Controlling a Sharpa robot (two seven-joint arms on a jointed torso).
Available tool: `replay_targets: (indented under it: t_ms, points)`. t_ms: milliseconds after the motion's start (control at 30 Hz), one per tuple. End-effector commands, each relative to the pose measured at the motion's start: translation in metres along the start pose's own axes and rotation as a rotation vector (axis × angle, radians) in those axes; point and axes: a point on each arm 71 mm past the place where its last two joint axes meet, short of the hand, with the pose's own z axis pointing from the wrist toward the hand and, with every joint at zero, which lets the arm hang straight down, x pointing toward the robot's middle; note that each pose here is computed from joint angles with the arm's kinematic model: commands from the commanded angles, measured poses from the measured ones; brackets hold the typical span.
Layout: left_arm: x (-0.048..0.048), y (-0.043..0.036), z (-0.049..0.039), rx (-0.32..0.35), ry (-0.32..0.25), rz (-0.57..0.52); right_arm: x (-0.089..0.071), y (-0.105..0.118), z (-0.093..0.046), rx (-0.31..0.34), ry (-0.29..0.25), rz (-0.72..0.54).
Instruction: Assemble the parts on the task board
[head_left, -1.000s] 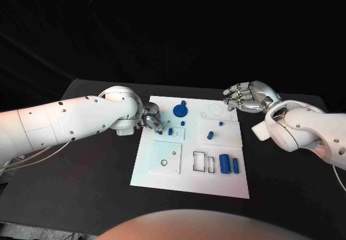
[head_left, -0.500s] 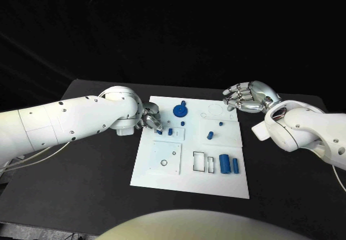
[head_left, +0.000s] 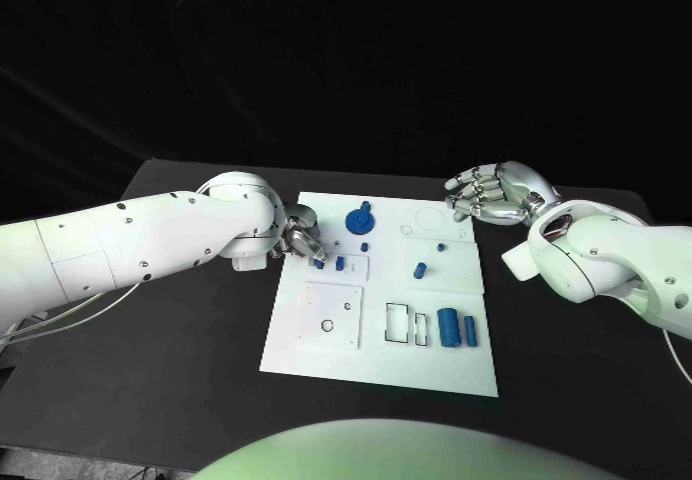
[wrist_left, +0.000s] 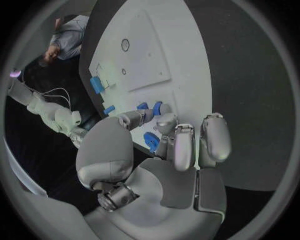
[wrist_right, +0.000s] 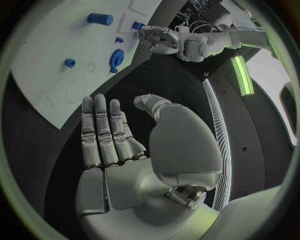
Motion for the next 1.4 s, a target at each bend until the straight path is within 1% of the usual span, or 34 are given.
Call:
replay_targets:
  t_ms: [33, 600, 1000, 1400]
  points:
    - [0.0028, -0.0025, 0.0010, 0.015, 0.023, 0.004, 0.0001, 0.0005, 0.0001, -0.004, -0.002, -0.007]
    - [0.0019, -0.0006, 0.0019, 0.008, 0.023, 0.003, -0.0002, 0.0002, -0.0001, -0.004, -0.004, -0.007]
    - [0.0019, 0.0023, 0.0025, -0.004, 0.035, 0.008, -0.0007, -0.0004, -0.0001, -0.001, -0.004, -0.008]
    - [-0.0003, 0.0050, 0.0027, -0.009, 0.019, -0.001, -0.0009, -0.0006, -0.0001, 0.000, -0.004, -0.008]
